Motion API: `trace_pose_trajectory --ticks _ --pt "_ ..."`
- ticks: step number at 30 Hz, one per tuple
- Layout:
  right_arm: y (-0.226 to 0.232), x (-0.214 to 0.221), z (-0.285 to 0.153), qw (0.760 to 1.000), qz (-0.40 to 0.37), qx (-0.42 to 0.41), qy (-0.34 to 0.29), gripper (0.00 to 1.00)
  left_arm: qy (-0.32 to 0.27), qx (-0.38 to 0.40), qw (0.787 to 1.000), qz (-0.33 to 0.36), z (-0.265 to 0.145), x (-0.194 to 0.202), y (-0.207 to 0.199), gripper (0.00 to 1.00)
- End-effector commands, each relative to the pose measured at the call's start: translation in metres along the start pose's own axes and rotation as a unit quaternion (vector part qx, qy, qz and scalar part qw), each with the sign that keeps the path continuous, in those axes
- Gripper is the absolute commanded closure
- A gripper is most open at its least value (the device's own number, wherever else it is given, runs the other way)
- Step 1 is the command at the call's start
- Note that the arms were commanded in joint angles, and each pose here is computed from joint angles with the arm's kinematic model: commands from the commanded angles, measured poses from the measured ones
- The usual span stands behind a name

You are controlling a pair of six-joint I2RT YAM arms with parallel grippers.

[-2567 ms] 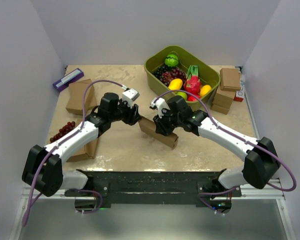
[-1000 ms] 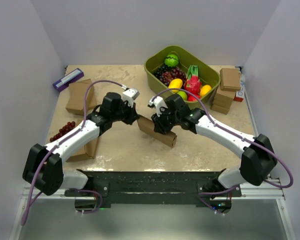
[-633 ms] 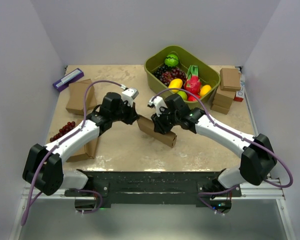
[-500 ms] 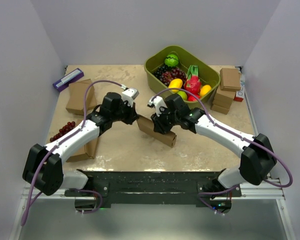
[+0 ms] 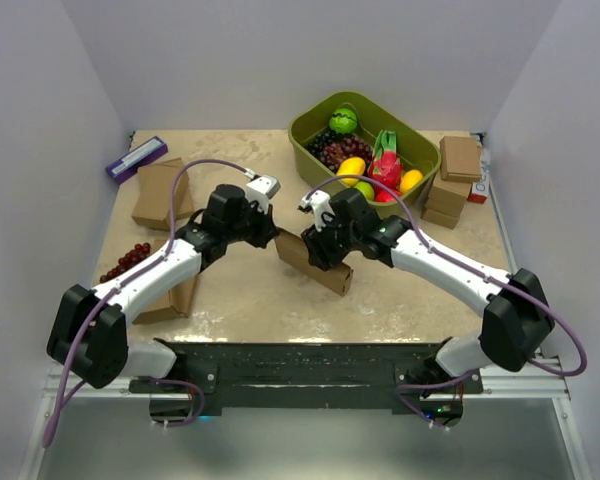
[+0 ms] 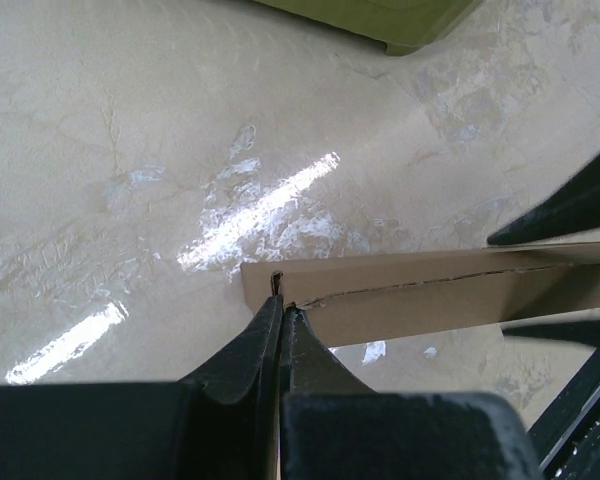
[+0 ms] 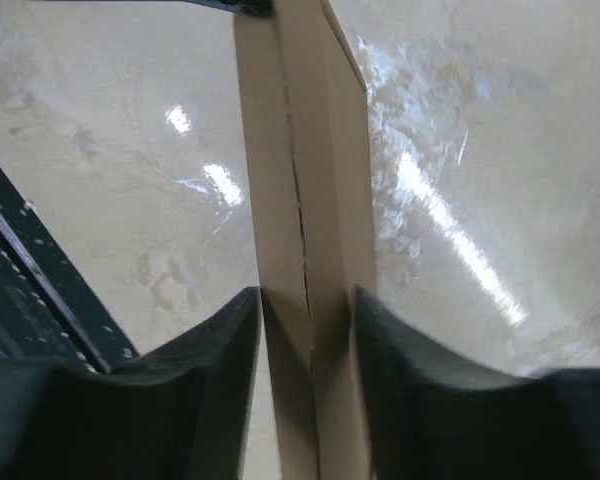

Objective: Fold the paper box

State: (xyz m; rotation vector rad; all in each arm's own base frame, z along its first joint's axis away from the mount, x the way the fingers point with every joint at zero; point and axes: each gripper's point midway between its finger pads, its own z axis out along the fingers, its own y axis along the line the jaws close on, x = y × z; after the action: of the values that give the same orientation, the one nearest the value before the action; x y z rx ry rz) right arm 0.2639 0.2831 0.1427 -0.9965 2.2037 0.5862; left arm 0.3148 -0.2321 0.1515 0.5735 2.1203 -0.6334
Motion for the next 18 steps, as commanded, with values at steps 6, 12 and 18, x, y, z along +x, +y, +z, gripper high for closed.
trace_pose_trajectory --ticks 6,12,18 --pt "-0.025 0.001 -0.072 0.979 0.143 0.143 -0.014 0.30 0.027 -0.032 0.999 0.004 0.007 0.011 0.004 1.00" --pt "-0.028 0.026 -0.115 0.950 0.235 0.205 -0.016 0.34 0.027 -0.039 0.999 0.009 0.007 0.011 0.003 1.00" --pt "-0.007 0.038 -0.118 0.944 0.288 0.160 -0.026 0.52 0.035 -0.038 0.999 0.014 0.010 0.016 -0.001 1.00"
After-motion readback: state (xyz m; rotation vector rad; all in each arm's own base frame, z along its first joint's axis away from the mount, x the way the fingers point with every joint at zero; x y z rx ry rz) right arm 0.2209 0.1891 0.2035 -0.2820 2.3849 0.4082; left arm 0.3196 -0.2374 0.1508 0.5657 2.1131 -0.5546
